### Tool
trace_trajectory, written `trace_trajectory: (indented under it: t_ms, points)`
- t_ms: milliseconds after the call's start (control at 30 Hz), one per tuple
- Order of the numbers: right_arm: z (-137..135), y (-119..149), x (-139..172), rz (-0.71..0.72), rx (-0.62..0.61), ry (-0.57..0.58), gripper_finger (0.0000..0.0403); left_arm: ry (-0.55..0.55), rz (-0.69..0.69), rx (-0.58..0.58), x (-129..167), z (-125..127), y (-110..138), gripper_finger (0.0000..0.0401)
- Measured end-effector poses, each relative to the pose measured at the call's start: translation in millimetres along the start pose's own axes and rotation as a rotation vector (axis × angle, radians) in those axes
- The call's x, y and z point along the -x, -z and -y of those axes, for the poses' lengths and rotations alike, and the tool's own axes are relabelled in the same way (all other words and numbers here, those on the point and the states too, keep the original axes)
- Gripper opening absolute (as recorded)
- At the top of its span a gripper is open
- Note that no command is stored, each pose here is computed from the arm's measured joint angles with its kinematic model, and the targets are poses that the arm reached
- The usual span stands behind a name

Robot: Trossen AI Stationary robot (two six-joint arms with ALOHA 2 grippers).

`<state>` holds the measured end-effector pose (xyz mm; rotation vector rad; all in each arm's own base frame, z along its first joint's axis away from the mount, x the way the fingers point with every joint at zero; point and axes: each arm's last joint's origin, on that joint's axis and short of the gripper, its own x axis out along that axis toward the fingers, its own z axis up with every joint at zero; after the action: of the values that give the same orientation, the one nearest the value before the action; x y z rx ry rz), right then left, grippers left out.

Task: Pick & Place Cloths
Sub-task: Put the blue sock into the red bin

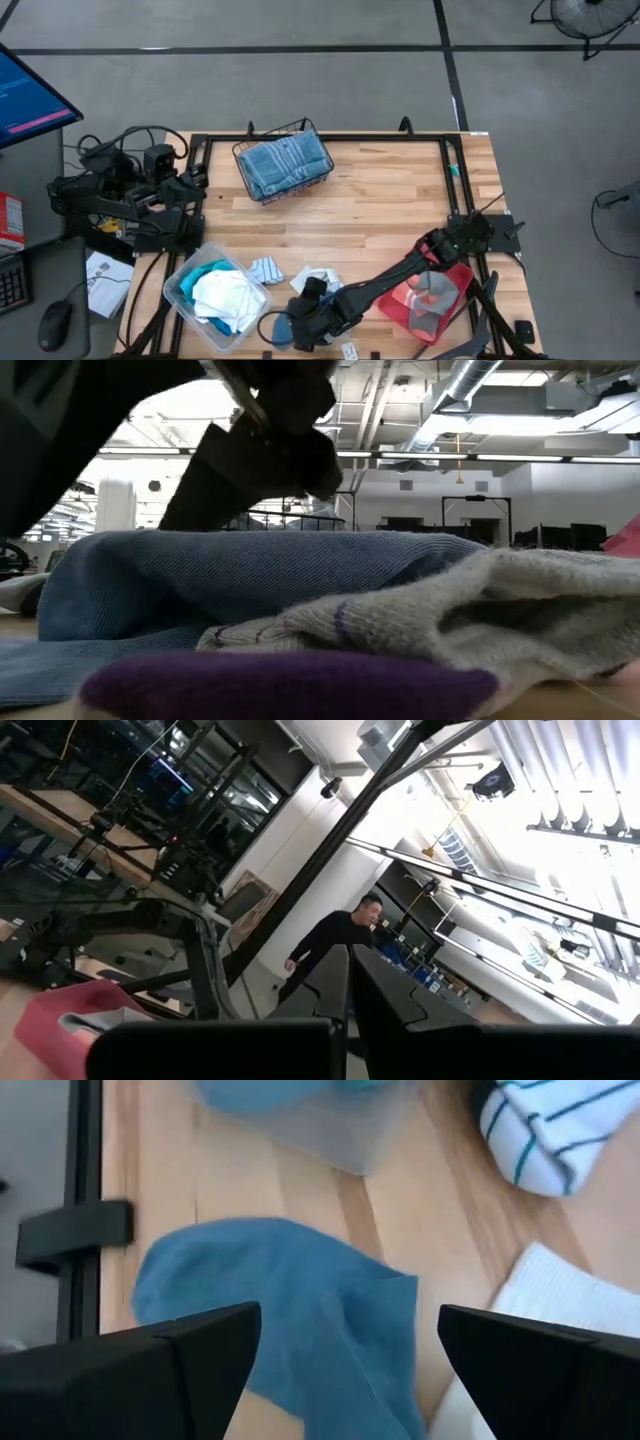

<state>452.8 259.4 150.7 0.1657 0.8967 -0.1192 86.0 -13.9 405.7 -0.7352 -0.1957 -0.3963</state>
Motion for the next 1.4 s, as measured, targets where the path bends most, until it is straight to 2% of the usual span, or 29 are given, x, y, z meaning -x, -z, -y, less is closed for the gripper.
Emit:
trace_trajectory:
  t_ms: [133,300,400,533,567,633,733,900,1000,1200,1333,1400]
  points:
    - [4.6,5.7,-3.0,-0.036,-0.033,0.055,0.0275,0.001,0.001,0.000,0.0,0.1,-0.1,0.0001]
    - [10.8,14.3,-1.4,-0.119,-0.016,0.121,0.0207,0.001,0.001,0.000,0.0,0.1,-0.1,0.0001]
    - [11.2,16.2,-0.9,-0.142,-0.011,0.120,0.0147,0.001,0.001,-0.004,0.0,0.1,-0.1,0.0001]
    - [8.9,13.1,2.6,-0.133,-0.036,0.089,0.0032,0.002,0.002,-0.005,0.0,0.2,-0.2,0.0001]
    - [8.2,10.1,7.3,-0.121,-0.036,0.079,0.0018,0.002,0.002,-0.005,0.0,0.2,-0.2,0.0001]
    - [6.4,-0.6,19.5,-0.069,-0.070,0.055,0.0016,0.002,0.002,-0.007,0.0,0.2,-0.2,0.0001]
    - [9.4,-19.2,52.1,0.021,-0.102,0.079,0.0007,0.003,0.003,-0.008,0.0,0.3,-0.3,0.0001]
    - [24.8,-51.1,132.6,0.189,-0.213,0.137,0.0005,0.003,0.003,-0.008,0.0,0.3,-0.3,0.0001]
    - [41.6,-57.9,176.1,0.220,-0.336,0.178,0.0004,0.003,0.003,-0.039,0.0,0.3,-0.3,0.0001]
    - [62.4,-34.5,232.0,0.123,-0.555,0.304,0.0003,0.003,0.003,-0.078,0.0,0.3,-0.3,0.0001]
    - [60.7,-5.4,259.9,-0.004,-0.652,0.382,0.0002,0.003,0.003,-0.078,0.0,0.3,-0.3,0.0001]
    - [52.9,5.6,267.6,-0.041,-0.689,0.358,0.0002,0.003,0.003,-0.078,0.0,0.3,-0.3,0.0001]
